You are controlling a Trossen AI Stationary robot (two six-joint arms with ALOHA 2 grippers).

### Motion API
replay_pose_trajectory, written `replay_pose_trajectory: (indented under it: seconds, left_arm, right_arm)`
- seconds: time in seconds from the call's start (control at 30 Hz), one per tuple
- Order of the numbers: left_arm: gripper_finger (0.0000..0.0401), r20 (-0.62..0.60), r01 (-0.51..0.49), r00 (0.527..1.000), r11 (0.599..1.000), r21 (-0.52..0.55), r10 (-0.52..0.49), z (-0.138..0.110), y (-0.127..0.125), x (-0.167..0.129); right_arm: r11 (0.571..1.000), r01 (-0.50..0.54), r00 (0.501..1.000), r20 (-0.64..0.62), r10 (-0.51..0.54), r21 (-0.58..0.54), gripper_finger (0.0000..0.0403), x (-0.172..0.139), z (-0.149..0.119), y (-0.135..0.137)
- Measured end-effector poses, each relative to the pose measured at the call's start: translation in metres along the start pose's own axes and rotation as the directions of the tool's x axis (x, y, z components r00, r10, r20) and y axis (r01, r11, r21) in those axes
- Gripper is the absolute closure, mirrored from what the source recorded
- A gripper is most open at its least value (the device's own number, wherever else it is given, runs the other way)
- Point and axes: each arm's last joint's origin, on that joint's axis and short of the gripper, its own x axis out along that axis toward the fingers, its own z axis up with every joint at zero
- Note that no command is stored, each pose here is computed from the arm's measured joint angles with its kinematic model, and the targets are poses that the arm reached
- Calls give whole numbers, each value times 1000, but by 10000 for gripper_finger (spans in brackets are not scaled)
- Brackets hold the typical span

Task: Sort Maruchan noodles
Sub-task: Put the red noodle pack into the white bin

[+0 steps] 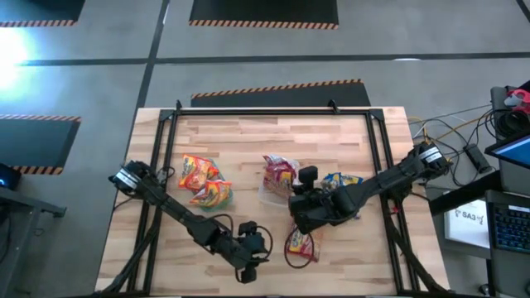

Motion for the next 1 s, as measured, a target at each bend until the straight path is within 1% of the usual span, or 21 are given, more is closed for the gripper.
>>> replay_pose_trajectory:
  seconds: [0.07,0.17,0.3,0.53,0.67,0.87,1.0]
  left_arm:
    - [291,5,-10,1000,1000,1,10,1,0,-1]
    - [291,6,-19,1000,1000,3,19,1,1,-1]
    - [291,3,-22,1000,1000,7,22,0,1,-1]
    - [291,6,-30,1000,1000,8,29,0,1,-1]
    - [291,16,-46,999,999,13,46,0,2,-1]
    - [291,16,-47,999,999,13,47,0,2,-1]
    - [291,14,-49,999,999,14,49,0,2,-1]
  right_arm:
    - [999,0,1000,22,1,-44,394,2,1,2]
    - [998,2,999,53,2,-66,394,5,3,4]
    - [993,-15,999,40,20,-115,394,10,-1,7]
    - [997,-71,997,25,72,-42,394,17,-7,10]
    - [997,-72,996,47,73,-24,394,21,-7,14]
    - [996,-73,997,34,75,-53,394,29,-13,22]
    - [996,-73,997,33,75,-54,394,37,-11,30]
